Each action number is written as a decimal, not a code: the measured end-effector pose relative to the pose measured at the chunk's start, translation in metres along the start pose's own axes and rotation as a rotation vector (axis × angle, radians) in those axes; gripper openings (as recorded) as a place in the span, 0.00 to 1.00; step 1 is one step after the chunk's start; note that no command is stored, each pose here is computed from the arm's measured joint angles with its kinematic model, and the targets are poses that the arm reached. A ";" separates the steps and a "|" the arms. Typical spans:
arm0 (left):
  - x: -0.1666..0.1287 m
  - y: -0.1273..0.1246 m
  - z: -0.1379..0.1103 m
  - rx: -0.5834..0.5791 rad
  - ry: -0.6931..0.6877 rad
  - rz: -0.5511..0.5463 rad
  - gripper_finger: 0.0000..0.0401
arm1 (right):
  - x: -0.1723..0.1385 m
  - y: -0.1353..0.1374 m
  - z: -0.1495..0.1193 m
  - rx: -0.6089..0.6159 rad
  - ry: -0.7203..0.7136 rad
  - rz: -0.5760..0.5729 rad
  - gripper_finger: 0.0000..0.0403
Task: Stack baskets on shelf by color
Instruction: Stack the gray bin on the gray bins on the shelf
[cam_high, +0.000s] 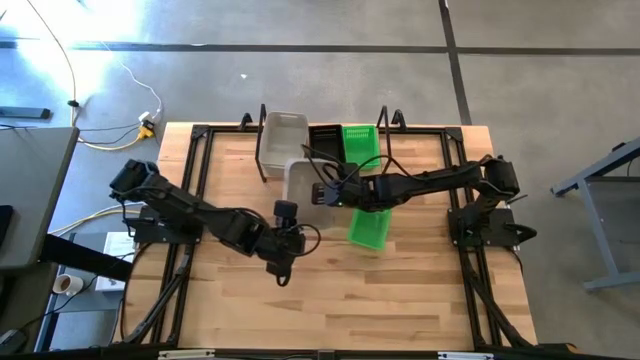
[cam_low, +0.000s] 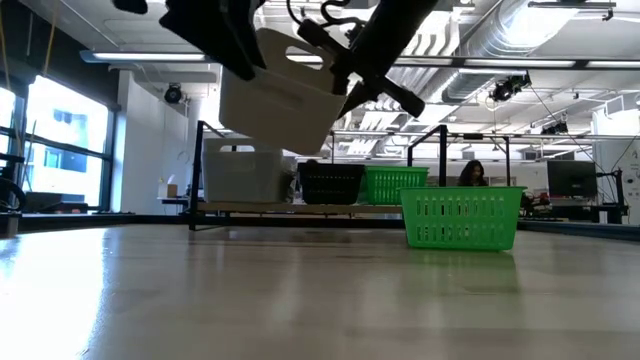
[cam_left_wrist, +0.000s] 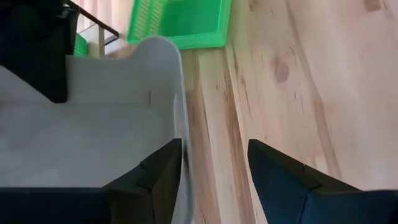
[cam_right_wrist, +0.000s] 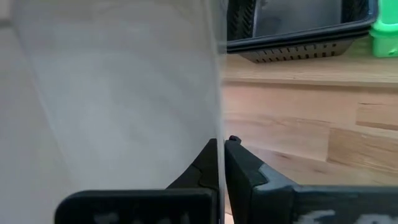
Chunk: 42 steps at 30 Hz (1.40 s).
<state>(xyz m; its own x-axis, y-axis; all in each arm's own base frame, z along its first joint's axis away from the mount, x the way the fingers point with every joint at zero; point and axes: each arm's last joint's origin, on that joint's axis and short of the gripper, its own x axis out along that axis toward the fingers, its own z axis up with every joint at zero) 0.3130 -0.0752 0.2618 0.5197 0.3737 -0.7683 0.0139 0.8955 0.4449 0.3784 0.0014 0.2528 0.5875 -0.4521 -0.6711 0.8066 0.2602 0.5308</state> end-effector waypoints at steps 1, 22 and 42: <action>0.002 0.000 0.000 0.000 0.007 0.001 0.43 | 0.000 0.001 0.000 0.003 -0.001 0.007 0.00; 0.008 0.007 -0.015 0.115 0.165 0.156 0.29 | -0.032 0.029 0.004 -0.051 -0.013 0.089 0.00; -0.002 0.006 -0.014 0.134 0.130 0.177 0.00 | -0.046 0.033 0.007 -0.105 0.013 0.048 0.05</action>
<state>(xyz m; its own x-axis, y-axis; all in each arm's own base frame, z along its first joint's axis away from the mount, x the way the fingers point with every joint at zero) 0.3000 -0.0673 0.2595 0.4103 0.5570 -0.7221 0.0505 0.7767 0.6279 0.3769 0.0252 0.3048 0.6258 -0.4260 -0.6534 0.7796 0.3691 0.5059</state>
